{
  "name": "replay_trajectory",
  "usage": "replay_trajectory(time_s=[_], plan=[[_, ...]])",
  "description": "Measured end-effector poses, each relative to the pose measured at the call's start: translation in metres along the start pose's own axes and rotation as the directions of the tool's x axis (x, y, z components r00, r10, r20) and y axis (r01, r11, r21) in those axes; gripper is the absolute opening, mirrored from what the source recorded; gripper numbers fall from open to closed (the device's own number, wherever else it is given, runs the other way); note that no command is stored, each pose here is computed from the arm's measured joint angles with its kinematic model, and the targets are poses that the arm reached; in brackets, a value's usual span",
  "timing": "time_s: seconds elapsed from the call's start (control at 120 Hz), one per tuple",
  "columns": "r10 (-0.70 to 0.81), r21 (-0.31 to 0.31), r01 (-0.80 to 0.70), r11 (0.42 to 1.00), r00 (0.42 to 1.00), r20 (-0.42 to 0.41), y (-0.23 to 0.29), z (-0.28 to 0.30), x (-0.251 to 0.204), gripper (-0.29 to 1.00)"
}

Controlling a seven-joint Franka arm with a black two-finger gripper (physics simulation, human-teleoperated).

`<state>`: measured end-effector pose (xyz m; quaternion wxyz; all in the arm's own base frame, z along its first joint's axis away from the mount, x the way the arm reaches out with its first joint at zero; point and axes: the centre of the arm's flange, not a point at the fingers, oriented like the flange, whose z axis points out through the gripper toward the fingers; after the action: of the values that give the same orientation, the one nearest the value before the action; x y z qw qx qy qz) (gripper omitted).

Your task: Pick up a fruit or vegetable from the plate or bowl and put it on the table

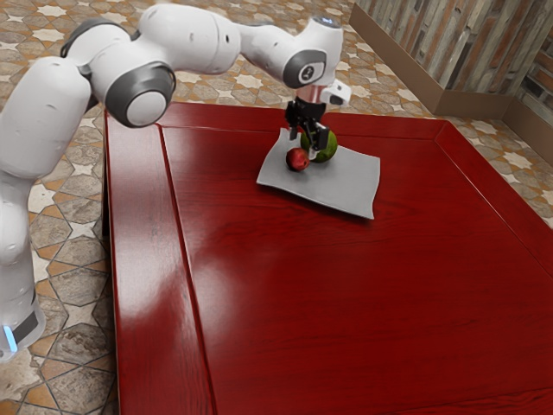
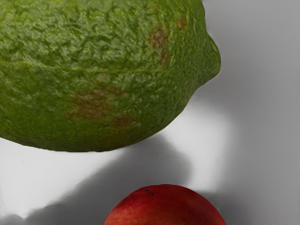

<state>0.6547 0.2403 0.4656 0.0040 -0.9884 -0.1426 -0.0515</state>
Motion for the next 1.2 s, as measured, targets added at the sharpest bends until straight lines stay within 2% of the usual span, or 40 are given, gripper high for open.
replay_trajectory(time_s=[0.667, 1.042, 1.2], plan=[[-0.014, -0.016, 0.015, 1.000, 0.999, 0.042, -0.010, 0.037, 0.000, 0.70], [-0.017, -0.021, 0.018, 1.000, 0.999, 0.034, -0.009, 0.034, 0.001, 0.31], [-0.015, -0.024, 0.015, 1.000, 1.000, 0.005, -0.006, 0.015, 0.001, 0.32]])
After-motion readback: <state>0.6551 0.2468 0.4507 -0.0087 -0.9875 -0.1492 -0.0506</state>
